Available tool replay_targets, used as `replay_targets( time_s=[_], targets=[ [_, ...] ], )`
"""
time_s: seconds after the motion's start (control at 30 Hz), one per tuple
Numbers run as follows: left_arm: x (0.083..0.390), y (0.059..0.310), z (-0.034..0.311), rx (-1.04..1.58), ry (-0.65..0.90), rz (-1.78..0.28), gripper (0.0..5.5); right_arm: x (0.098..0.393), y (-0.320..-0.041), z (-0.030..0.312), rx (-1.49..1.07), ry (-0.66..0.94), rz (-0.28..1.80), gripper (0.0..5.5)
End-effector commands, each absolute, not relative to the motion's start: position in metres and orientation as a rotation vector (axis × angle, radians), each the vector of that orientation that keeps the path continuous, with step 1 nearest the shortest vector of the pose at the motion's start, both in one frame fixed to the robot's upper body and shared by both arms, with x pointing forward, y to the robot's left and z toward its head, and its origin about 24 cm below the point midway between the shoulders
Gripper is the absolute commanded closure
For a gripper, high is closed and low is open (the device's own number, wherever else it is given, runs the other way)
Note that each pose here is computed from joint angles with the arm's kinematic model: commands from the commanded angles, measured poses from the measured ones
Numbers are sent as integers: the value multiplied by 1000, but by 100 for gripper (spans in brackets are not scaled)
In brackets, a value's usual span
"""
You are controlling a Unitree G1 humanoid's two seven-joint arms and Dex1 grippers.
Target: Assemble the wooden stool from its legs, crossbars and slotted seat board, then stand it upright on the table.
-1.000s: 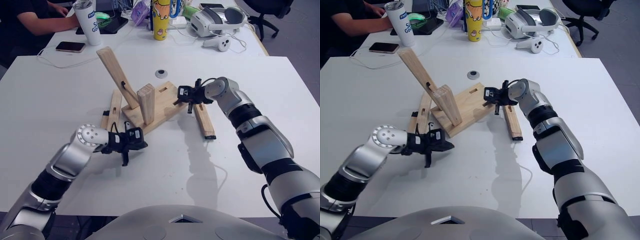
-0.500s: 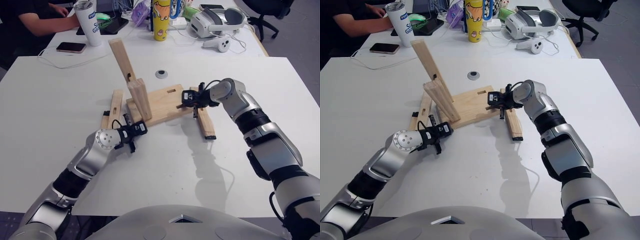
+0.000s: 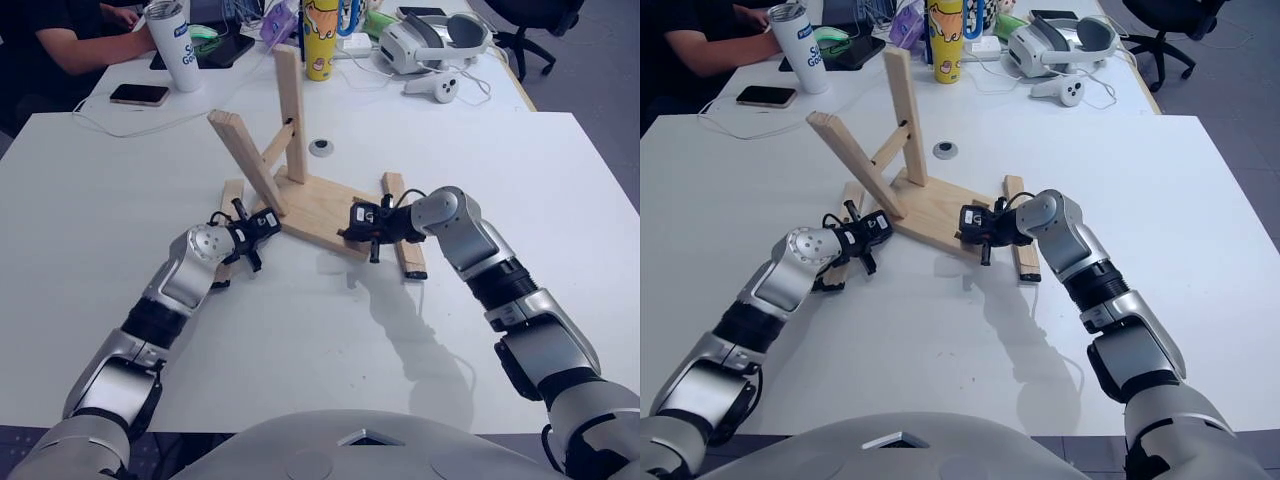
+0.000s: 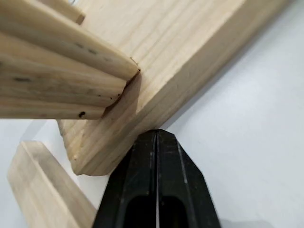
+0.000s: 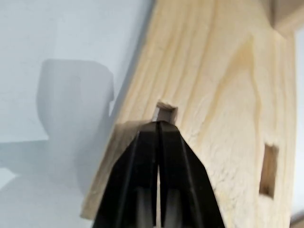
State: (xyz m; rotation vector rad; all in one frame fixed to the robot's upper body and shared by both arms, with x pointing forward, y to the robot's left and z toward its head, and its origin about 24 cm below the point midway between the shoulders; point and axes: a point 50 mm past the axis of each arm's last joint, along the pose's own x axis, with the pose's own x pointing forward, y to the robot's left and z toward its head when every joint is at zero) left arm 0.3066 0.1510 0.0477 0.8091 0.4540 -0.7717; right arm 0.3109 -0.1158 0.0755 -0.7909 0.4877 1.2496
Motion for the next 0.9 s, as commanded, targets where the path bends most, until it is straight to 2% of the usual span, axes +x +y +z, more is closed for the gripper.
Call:
replay_targets(
  time_s=[0.03,0.2,0.27,0.4,0.7,0.77,0.9],
  targets=[
    [312,151,37,808,485,-777,548,304,-115,89,-696,417,1191,550],
    [313,158,32,787,502,-762,548,327,-129,124,-492,288,968,550],
    [314,158,32,779,501,-759,548,339,-139,126,-471,277,883,550],
    [314,153,32,764,494,-777,548,362,-157,107,-635,341,709,550],
    [310,143,27,732,492,-823,548,363,-164,52,-822,559,802,550],
    [310,141,27,727,492,-826,548,355,-164,42,-848,630,901,550],
    [312,129,27,707,472,-851,548,337,-156,34,-730,686,1074,550]
  ],
)
